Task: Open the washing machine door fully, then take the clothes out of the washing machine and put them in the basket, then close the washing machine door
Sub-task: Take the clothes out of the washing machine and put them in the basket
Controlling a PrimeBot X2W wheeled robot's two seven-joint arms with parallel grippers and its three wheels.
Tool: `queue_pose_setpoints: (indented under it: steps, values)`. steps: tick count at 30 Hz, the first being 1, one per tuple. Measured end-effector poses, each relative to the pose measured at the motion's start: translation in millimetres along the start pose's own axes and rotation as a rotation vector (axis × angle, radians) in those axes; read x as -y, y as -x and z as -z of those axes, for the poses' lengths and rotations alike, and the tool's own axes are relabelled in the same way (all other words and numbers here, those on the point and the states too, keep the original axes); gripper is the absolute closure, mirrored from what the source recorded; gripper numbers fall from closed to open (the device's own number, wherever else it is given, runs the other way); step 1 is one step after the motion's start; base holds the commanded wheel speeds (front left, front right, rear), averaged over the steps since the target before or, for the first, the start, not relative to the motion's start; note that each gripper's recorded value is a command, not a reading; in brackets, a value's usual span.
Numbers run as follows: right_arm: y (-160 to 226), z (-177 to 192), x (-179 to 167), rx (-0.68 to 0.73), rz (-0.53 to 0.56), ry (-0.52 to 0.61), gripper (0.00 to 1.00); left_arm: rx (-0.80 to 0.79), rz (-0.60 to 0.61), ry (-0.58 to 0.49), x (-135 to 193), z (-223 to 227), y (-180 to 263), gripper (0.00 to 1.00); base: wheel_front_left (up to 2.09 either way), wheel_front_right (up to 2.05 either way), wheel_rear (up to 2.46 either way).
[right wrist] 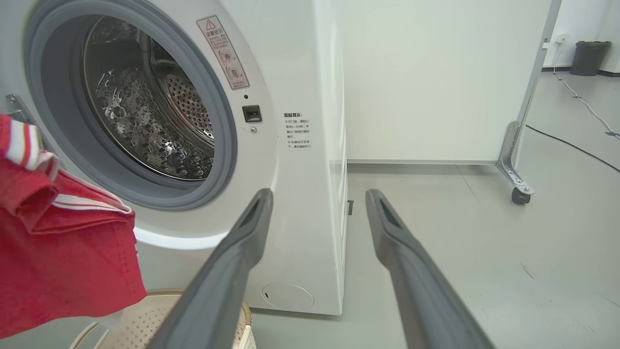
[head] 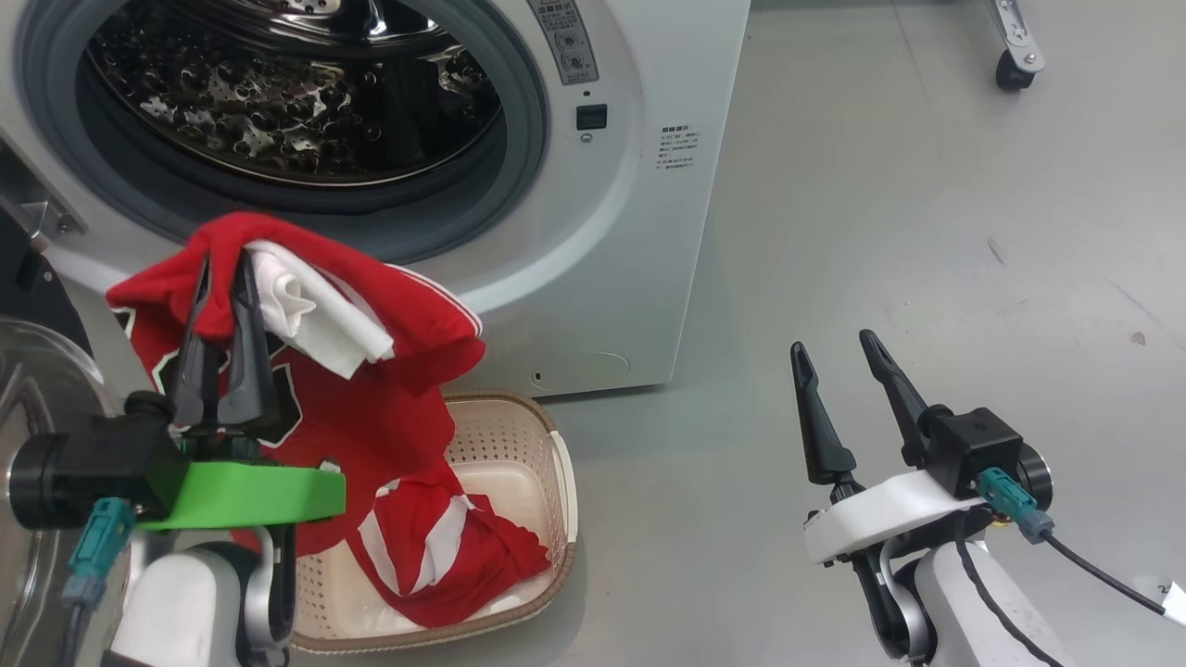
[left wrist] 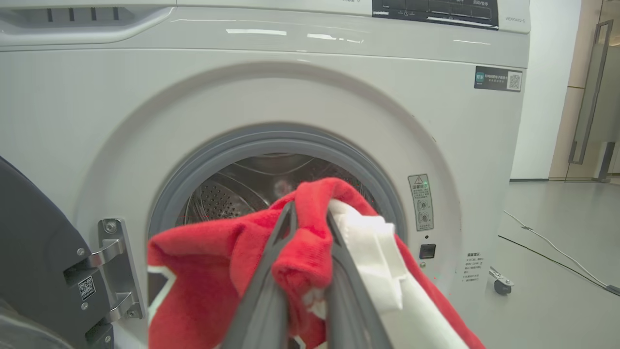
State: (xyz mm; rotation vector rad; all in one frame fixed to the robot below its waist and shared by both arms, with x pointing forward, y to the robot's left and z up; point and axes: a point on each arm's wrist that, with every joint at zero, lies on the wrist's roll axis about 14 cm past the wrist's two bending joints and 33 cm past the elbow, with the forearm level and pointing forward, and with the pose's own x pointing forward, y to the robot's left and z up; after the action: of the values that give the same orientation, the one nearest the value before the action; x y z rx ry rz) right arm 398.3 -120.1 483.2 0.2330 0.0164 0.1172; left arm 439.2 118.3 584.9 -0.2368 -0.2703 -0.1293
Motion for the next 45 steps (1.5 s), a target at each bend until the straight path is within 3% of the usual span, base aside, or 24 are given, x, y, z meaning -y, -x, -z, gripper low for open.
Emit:
queue_pose_setpoints:
  steps: [27, 45]
  values:
    - [-10.8, 30.3, 12.1, -0.075, 0.023, -0.007, 0.0, -0.553, -0.082, 0.085, -14.7, 165.6, 58.2, 1.0, 0.0, 0.0, 0.0]
    - [-48.1, 62.2, 30.6, -0.129, 0.024, -0.001, 0.0, -0.859, -0.082, 0.098, -21.6, 290.2, 57.6, 1.0, 0.0, 0.0, 0.0]
